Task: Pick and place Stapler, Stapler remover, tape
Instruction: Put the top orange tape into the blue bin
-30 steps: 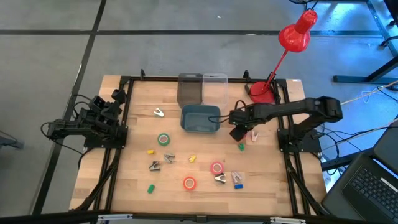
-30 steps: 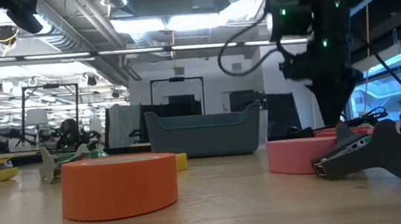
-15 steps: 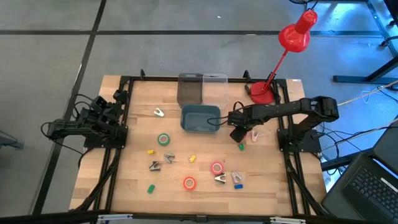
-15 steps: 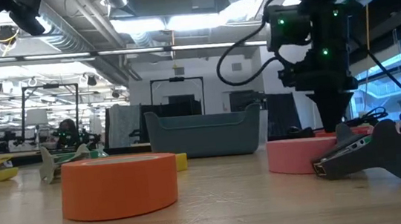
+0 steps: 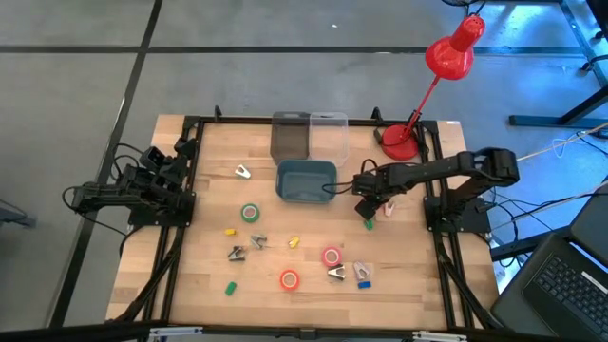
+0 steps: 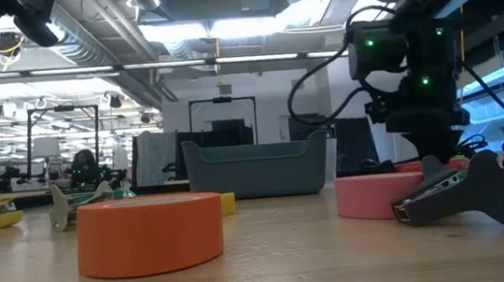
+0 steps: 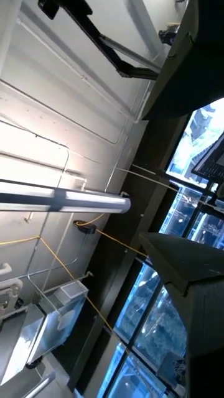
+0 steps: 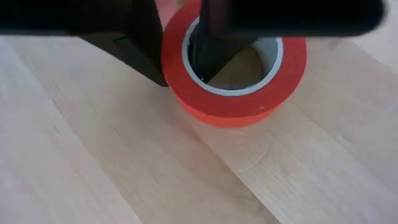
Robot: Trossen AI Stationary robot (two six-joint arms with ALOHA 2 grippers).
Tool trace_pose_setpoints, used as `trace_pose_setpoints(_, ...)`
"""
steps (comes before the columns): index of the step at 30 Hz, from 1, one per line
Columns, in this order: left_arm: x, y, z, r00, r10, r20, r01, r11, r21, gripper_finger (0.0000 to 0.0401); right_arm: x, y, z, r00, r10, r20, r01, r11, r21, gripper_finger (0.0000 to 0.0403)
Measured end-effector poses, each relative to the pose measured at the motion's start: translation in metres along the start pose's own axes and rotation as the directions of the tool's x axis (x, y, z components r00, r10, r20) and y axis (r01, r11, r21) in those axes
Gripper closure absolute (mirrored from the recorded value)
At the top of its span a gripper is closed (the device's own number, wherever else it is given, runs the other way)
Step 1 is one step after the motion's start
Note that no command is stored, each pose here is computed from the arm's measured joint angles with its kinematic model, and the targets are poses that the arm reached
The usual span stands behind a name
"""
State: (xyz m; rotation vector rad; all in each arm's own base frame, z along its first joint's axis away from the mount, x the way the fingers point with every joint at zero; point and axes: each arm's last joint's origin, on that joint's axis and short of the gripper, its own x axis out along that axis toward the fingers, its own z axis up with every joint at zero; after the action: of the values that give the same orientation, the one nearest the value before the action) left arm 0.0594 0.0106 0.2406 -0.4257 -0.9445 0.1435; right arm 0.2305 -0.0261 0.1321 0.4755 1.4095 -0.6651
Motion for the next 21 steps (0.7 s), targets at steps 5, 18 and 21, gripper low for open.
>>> trace_pose_setpoints(5, 0.000, 0.000, 0.000, 1.000, 0.010, 0.004, -0.010, 1.000, 0.000, 0.0104, -0.012, 0.006, 0.011, 1.000, 0.019, 0.017, -0.019, 0.999, -0.042, 0.0363)
trace_pose_setpoints(18, 0.000, 0.001, -0.001, 1.000, 0.018, -0.006, -0.018, 1.000, -0.006, 0.0104, -0.120, 0.024, 0.058, 0.991, 0.081, 0.109, -0.053, 0.970, -0.237, 0.0363)
trace_pose_setpoints(21, 0.000, 0.001, -0.001, 1.000, 0.020, -0.011, -0.020, 1.000, -0.004, 0.0104, -0.150, 0.034, 0.077, 0.942, 0.212, 0.261, -0.137, 0.951, -0.277, 0.0363)
